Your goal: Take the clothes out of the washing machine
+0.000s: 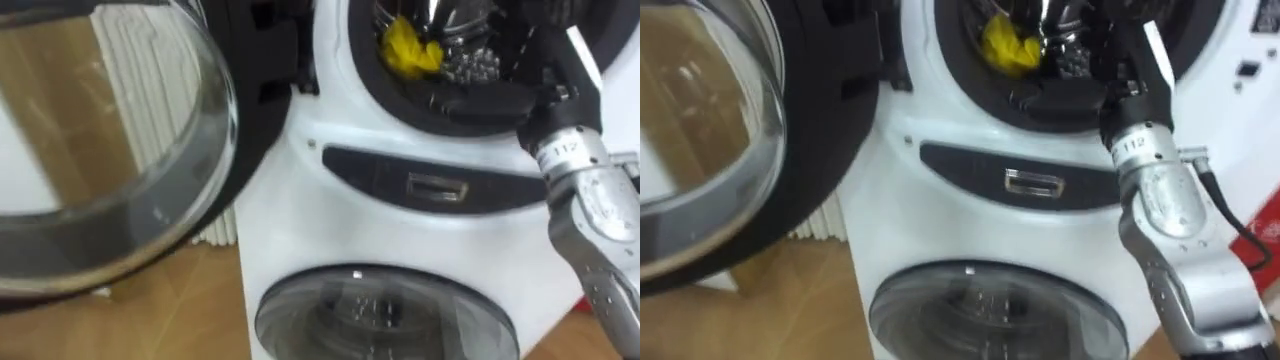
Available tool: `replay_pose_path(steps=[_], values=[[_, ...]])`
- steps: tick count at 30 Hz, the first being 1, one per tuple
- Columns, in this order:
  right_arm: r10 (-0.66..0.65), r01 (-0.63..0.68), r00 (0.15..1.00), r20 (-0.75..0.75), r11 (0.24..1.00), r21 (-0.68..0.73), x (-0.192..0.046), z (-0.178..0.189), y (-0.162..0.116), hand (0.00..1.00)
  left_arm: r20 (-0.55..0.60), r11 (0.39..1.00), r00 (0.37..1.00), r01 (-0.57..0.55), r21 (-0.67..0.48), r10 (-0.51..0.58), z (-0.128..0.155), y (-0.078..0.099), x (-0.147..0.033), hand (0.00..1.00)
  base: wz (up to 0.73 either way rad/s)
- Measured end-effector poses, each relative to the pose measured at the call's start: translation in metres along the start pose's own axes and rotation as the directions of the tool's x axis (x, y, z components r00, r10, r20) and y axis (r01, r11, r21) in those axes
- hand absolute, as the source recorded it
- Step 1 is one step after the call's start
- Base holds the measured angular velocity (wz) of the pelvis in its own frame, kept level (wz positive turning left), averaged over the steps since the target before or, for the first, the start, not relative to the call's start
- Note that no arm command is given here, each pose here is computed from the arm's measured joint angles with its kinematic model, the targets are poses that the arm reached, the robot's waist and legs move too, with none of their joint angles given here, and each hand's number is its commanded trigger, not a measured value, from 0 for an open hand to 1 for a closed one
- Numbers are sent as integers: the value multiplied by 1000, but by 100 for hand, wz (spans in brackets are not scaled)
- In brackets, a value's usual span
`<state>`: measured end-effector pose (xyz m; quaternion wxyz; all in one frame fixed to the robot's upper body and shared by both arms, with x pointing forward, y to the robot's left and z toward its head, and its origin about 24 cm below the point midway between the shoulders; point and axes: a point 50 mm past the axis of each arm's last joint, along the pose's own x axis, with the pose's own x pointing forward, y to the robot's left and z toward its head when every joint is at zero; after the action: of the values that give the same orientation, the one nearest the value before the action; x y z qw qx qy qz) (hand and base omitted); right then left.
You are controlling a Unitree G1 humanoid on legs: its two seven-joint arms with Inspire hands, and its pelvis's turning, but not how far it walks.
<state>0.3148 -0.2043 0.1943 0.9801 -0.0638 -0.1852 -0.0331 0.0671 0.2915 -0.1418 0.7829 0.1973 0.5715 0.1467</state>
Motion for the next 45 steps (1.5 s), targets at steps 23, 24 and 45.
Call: replay_pose_path(steps=[23,24,45], values=[[34,-35,998,-60,999,-23,12,-3,-32,0,-139,999,990,-1,35,6,-43,-7,-11,0,3],[36,-38,997,-69,999,-22,15,-4,-33,0,-145,999,989,-3,38,8,-45,-6,-11,0,4],[117,-211,945,-304,932,-296,28,-37,-48,0,-256,999,966,-46,-7,42,-66,8,-14,0,1]])
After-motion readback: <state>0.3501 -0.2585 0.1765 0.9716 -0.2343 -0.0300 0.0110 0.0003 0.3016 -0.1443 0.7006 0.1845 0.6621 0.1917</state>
